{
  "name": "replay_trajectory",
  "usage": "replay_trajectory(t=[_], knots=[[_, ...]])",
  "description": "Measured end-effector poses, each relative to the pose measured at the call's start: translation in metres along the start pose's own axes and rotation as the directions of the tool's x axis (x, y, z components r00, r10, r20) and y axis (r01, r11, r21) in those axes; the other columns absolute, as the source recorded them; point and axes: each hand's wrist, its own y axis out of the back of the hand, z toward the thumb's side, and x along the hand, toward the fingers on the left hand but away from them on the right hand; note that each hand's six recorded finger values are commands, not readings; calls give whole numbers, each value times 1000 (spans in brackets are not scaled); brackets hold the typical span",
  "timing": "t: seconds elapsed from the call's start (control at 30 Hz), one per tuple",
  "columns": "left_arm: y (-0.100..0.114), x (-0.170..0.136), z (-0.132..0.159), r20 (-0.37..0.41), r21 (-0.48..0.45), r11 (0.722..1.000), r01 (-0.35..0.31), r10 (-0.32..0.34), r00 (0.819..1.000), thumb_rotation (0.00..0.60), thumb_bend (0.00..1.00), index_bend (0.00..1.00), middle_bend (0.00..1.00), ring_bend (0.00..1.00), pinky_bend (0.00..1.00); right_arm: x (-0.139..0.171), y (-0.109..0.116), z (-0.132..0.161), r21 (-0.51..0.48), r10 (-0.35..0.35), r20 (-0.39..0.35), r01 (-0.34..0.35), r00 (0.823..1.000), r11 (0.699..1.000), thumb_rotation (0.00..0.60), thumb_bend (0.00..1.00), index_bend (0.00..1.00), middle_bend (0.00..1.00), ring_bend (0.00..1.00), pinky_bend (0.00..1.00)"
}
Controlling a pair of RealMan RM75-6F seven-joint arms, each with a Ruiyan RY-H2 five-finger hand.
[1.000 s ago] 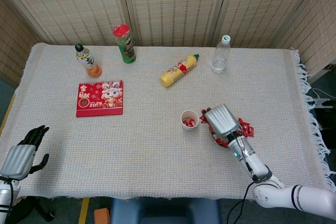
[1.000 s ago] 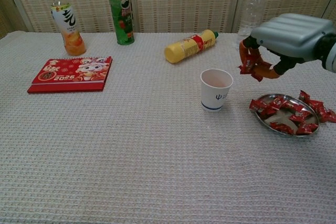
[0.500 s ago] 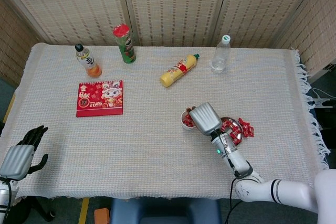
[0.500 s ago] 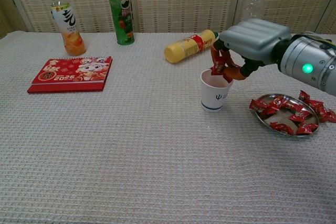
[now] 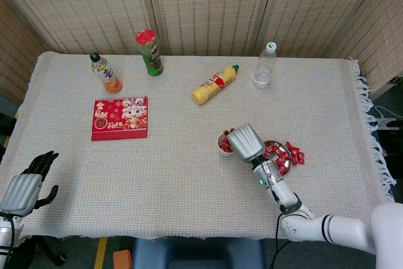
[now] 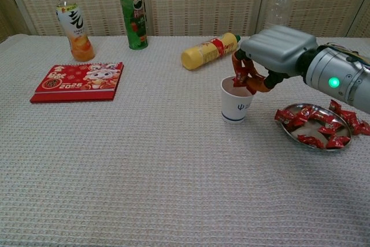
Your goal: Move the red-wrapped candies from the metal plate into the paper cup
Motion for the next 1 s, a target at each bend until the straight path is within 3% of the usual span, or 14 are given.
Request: replay_trajectory(t=[0.57, 1.0], knots=[[0, 1, 0, 0, -5, 1000, 1, -1, 1000, 600, 438, 0, 0, 54, 348, 4, -2, -6, 19, 31, 10, -31, 999, 999, 600, 442, 430, 596, 841, 1000], [0, 1, 0, 2, -5, 1000, 2, -2, 1000, 600, 437, 0, 0, 54, 348, 0, 2, -3, -10, 14, 15, -14, 1000, 1000, 600, 402, 356, 496, 840, 1000]])
